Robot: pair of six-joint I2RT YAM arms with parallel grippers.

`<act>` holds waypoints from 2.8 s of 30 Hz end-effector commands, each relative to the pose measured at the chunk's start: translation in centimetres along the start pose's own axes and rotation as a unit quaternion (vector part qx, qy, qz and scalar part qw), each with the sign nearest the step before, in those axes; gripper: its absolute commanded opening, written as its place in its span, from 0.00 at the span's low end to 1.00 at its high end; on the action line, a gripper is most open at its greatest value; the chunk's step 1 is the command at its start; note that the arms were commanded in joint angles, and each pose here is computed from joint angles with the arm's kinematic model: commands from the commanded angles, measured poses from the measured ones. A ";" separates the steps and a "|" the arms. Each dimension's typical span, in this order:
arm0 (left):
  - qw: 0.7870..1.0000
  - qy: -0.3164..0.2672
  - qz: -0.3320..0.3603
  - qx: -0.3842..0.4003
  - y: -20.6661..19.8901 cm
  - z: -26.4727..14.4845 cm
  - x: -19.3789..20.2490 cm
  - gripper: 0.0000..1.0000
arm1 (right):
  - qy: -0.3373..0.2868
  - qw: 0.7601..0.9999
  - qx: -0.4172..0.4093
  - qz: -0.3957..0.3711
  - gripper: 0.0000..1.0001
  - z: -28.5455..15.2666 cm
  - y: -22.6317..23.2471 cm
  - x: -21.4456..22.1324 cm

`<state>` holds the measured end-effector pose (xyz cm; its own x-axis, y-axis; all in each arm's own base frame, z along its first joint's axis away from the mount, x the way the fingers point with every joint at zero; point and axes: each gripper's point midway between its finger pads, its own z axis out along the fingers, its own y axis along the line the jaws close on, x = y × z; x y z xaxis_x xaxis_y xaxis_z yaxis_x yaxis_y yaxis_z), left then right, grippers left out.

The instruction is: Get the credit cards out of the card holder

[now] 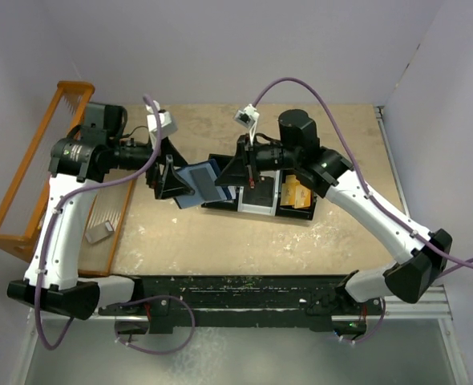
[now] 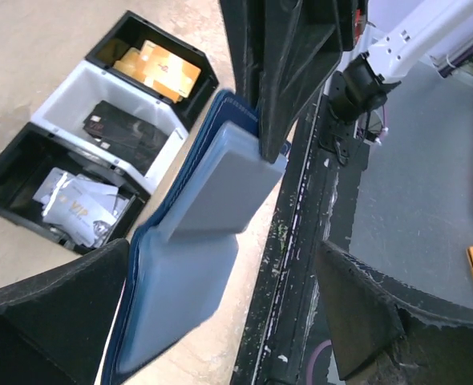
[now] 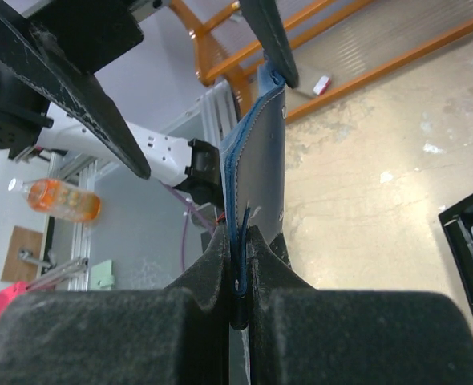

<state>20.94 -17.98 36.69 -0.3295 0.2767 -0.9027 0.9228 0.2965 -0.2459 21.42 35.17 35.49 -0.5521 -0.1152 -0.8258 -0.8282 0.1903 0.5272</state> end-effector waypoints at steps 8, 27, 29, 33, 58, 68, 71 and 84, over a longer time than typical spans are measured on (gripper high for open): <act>0.998 0.043 0.025 0.041 0.4 3.2 2.5 0.85 | 0.019 0.995 -0.090 -0.033 0.00 0.0 2.8 0.4; 0.982 0.022 0.010 0.189 -7.0 1.6 2.5 0.00 | 0.023 0.966 -0.256 -0.008 0.00 -1.8 8.1 0.4; 0.981 0.015 0.015 0.191 -7.4 1.3 2.0 0.00 | 0.023 0.967 -0.254 -0.004 0.02 -1.6 8.0 0.3; 0.980 0.003 0.015 0.197 -8.0 1.0 1.1 0.00 | 0.016 0.976 -0.216 0.014 0.12 -0.5 6.6 0.1; 0.977 -0.025 0.025 0.212 -9.7 0.0 -0.9 0.00 | 0.027 0.978 -0.206 0.012 0.38 0.1 5.2 0.5; 0.976 -0.025 0.023 0.213 -9.7 0.0 -0.9 0.00 | 0.017 0.980 -0.199 0.006 0.33 -0.9 4.0 0.2; 0.977 -0.025 0.023 0.212 -9.6 0.1 -0.9 0.00 | 0.007 0.982 -0.191 -0.010 0.38 -0.7 3.8 -0.2; 0.981 -0.017 0.016 0.192 -8.4 0.5 -1.3 0.00 | 0.017 0.985 -0.172 -0.029 0.39 1.6 4.4 1.5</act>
<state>14.15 -20.56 36.80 -0.3668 0.3266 -0.8711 0.9208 -0.0057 -0.3899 16.99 36.76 36.43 -0.5427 -0.1723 -0.8221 -0.8008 -0.1890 0.5683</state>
